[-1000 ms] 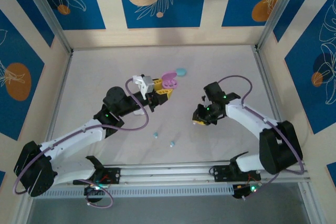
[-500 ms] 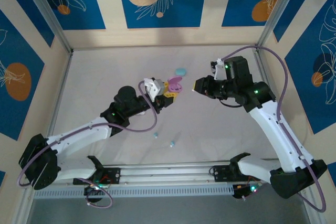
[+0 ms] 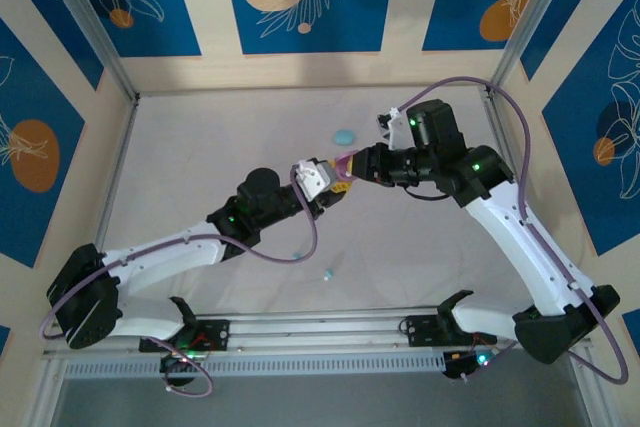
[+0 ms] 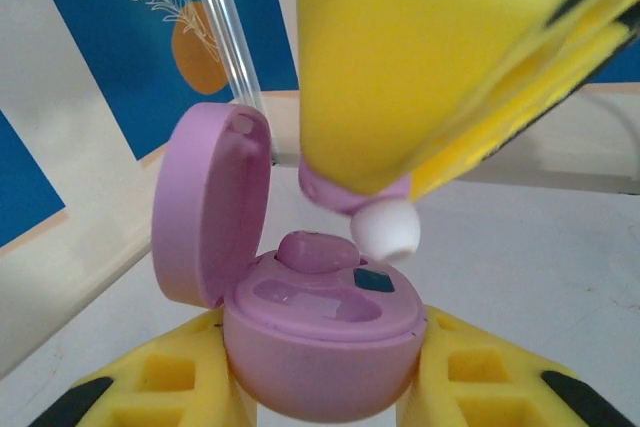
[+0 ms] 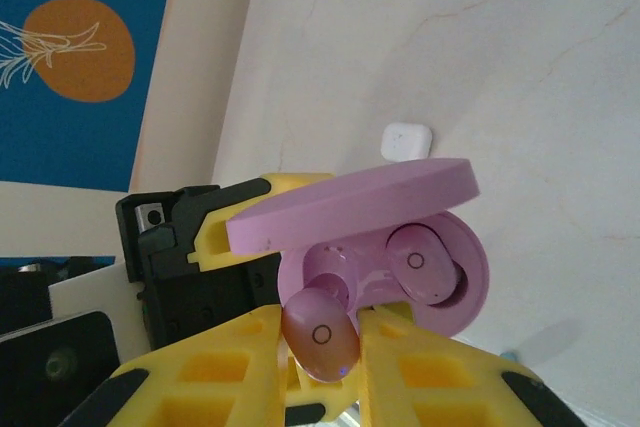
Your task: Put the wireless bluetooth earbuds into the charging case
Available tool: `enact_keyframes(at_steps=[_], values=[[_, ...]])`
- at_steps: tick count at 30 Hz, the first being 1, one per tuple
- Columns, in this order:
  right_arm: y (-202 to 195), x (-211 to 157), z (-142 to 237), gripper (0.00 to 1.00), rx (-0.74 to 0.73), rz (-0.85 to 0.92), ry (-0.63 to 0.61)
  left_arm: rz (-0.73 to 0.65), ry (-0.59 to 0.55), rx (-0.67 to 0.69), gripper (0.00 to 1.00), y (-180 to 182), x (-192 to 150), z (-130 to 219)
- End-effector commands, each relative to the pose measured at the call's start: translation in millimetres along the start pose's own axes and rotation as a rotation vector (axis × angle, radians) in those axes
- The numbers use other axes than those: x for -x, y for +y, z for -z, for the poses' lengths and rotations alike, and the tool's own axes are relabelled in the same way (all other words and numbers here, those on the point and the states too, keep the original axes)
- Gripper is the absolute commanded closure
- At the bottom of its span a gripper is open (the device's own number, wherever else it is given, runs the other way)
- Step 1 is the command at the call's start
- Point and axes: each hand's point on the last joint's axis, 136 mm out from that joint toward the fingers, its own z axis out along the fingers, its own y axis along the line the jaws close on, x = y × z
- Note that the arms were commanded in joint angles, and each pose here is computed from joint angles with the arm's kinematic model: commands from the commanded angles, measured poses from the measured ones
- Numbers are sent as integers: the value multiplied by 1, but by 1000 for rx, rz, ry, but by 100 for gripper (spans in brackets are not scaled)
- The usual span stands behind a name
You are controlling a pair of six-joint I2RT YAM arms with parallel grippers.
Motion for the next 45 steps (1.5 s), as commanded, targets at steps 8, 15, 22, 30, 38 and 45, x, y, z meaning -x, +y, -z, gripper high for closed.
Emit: enact_keyframes(at_steps=[8, 15, 22, 30, 38, 45], values=[[2, 1, -3, 77, -31, 25, -6, -57, -58, 33, 80, 3, 27, -2], [1, 4, -8, 77, -49, 16, -21, -59, -64, 30, 80, 1, 29, -2], [1, 9, -7, 78, -55, 15, -46, -53, -69, 30, 80, 0, 31, -1], [13, -3, -13, 76, -9, 58, 26, -34, -88, 38, 79, 2, 33, -4], [11, -7, -11, 70, -32, 64, 48, -20, -105, 45, 79, 3, 37, -4], [11, -6, -9, 72, -45, 72, 39, -15, -121, 50, 79, 4, 41, -1]])
